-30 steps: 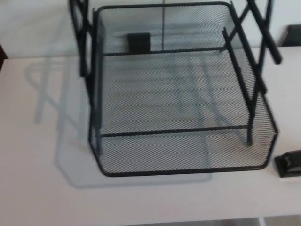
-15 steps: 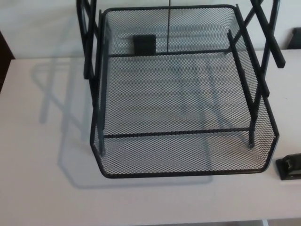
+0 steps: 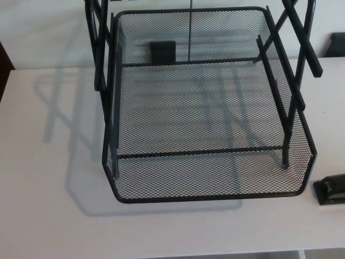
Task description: The robot walks towards a desk on which a file tray is kept in the middle and a stapler is kept to its right. The robot lifts the stapler using its right hand and places it on the file tray.
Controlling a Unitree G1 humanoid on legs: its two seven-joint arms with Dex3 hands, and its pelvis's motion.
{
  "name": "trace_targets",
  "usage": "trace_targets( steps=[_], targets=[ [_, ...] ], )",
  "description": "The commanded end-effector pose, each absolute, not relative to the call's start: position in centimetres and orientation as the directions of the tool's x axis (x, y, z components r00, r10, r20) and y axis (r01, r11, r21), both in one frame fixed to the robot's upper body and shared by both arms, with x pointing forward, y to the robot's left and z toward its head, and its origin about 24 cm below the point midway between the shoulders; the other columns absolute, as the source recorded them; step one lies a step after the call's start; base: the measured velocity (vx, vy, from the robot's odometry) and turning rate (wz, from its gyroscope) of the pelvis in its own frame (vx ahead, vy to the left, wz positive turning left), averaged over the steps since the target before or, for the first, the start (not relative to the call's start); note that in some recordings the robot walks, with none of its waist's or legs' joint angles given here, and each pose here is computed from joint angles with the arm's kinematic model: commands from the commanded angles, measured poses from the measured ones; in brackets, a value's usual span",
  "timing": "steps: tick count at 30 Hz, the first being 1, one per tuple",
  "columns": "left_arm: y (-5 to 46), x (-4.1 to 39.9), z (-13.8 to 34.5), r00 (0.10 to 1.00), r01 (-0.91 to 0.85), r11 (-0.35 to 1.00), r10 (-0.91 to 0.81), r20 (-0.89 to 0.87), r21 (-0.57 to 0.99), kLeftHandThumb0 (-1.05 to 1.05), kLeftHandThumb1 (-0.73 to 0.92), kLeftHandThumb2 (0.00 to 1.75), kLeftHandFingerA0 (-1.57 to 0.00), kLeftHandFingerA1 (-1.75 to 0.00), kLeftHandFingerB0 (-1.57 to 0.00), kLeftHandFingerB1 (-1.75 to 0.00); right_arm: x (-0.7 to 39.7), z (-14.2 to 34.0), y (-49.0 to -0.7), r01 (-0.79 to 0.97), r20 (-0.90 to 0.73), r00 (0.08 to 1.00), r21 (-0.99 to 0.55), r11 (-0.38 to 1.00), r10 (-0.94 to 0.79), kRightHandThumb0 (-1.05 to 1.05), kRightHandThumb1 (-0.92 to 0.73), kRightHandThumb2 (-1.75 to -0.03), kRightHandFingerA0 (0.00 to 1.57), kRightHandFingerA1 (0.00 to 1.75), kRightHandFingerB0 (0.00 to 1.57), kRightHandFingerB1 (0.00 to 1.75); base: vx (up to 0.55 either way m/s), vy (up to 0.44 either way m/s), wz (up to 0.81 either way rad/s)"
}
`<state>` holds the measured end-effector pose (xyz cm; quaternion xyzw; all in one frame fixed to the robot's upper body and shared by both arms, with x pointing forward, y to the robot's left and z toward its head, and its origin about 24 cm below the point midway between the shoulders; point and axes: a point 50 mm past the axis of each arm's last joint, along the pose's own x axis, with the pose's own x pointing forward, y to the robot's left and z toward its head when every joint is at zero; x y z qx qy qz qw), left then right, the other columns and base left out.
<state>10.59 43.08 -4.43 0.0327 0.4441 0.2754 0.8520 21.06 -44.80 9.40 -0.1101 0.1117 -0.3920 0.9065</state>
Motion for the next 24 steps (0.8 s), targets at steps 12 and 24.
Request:
trace_targets(
  steps=[12,24],
  targets=[
    [43.6,11.7,-3.3,0.512,-0.442,0.849,0.504,-0.696,0.29,-1.05,0.52,1.31,-0.3,-1.02,-0.09,-0.8,25.1,17.3,-35.5,-0.128,-0.179,0.984,-0.717,0.685,-0.003,-0.54,-0.6,-0.58,0.0,0.29,0.01,0.24,0.0,0.0,0.0],
    [43.6,11.5,-3.5,0.495,-0.455,0.842,0.509,-0.704,0.289,-1.05,0.51,1.31,-0.35,-1.06,-0.1,-0.8,25.3,13.9,-32.7,-0.449,-0.457,0.884,-0.774,0.447,0.096,-0.5,-0.44,-0.66,0.05,0.28,0.07,0.27,0.0,0.0,0.0]
  ],
)
